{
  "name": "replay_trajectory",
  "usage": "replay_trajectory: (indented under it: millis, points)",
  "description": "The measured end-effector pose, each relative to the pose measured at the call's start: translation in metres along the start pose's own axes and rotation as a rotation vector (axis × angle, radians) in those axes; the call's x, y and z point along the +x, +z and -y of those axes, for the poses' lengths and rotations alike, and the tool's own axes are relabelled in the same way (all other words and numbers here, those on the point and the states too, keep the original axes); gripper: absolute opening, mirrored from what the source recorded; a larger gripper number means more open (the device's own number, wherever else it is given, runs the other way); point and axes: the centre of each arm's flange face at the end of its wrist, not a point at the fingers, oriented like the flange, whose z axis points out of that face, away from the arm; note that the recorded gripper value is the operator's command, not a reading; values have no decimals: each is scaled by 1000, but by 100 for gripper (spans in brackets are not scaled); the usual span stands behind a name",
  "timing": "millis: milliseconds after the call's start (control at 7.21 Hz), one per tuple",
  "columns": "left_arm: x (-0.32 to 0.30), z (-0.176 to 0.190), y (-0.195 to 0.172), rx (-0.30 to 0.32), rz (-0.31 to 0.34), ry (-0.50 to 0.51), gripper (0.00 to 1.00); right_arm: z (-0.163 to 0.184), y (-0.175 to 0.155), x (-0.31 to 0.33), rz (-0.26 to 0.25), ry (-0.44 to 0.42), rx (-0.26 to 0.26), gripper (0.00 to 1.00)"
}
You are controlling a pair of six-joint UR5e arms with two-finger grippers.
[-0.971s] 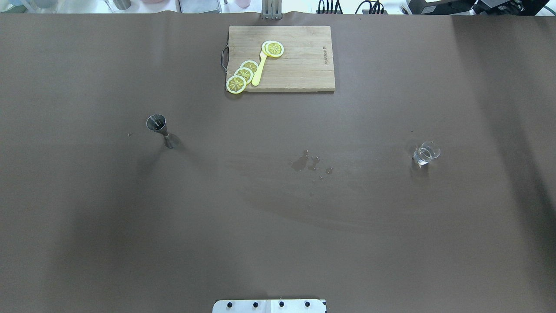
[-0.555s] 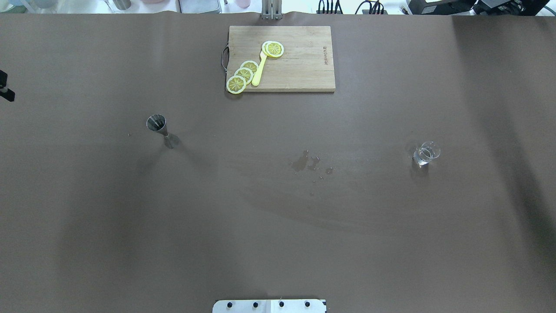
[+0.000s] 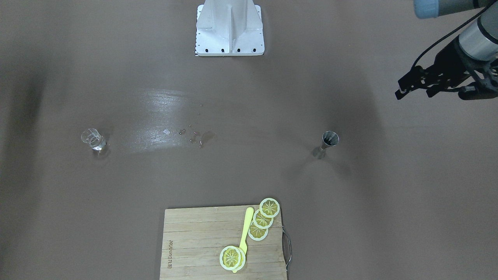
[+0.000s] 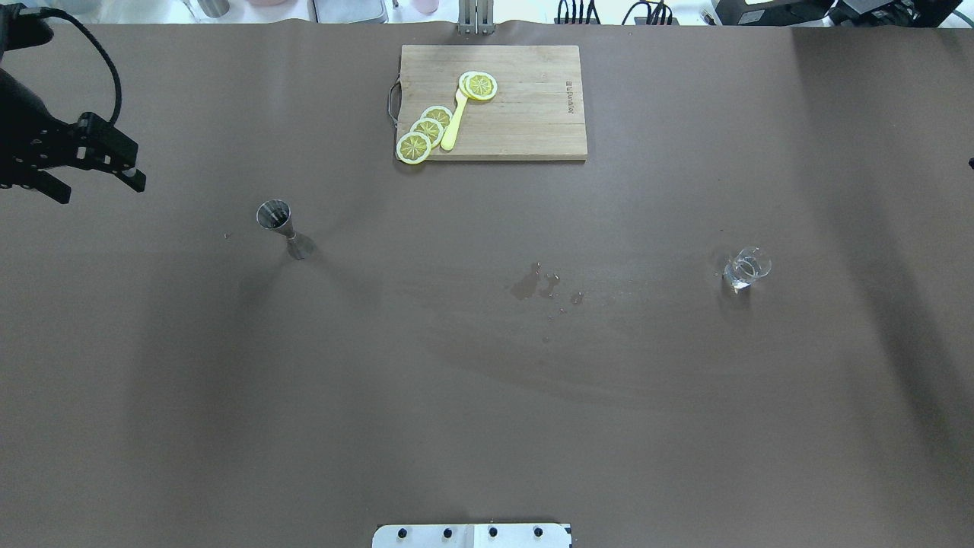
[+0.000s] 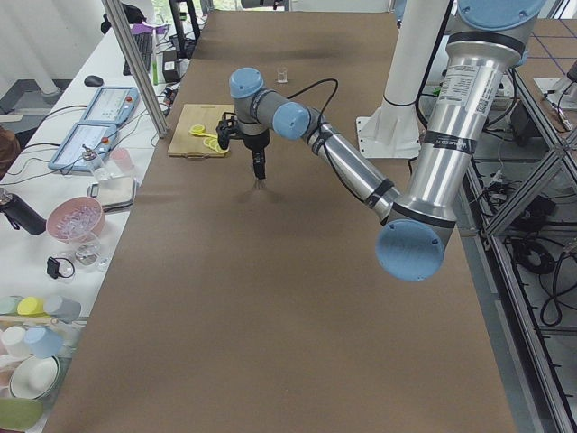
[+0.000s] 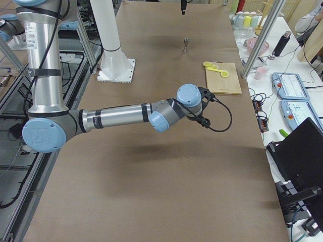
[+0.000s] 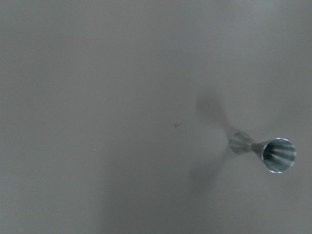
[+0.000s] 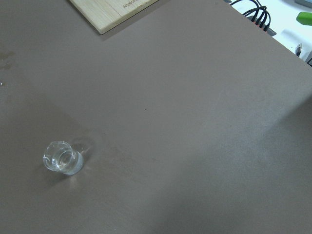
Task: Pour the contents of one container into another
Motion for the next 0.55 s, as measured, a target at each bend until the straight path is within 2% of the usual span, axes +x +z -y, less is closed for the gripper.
replay_trajectory:
  millis: [139,416,555]
  points:
    - [24,-8,0,8,-13,-8,98,1,3,-4,-3,29,8,100]
    - [73,-43,14,85,8,13,98,7,16,-16,-14,118,35,100]
    - [97,-64,29,106,-1,11,98,4,23,-25,-6,154,52,100]
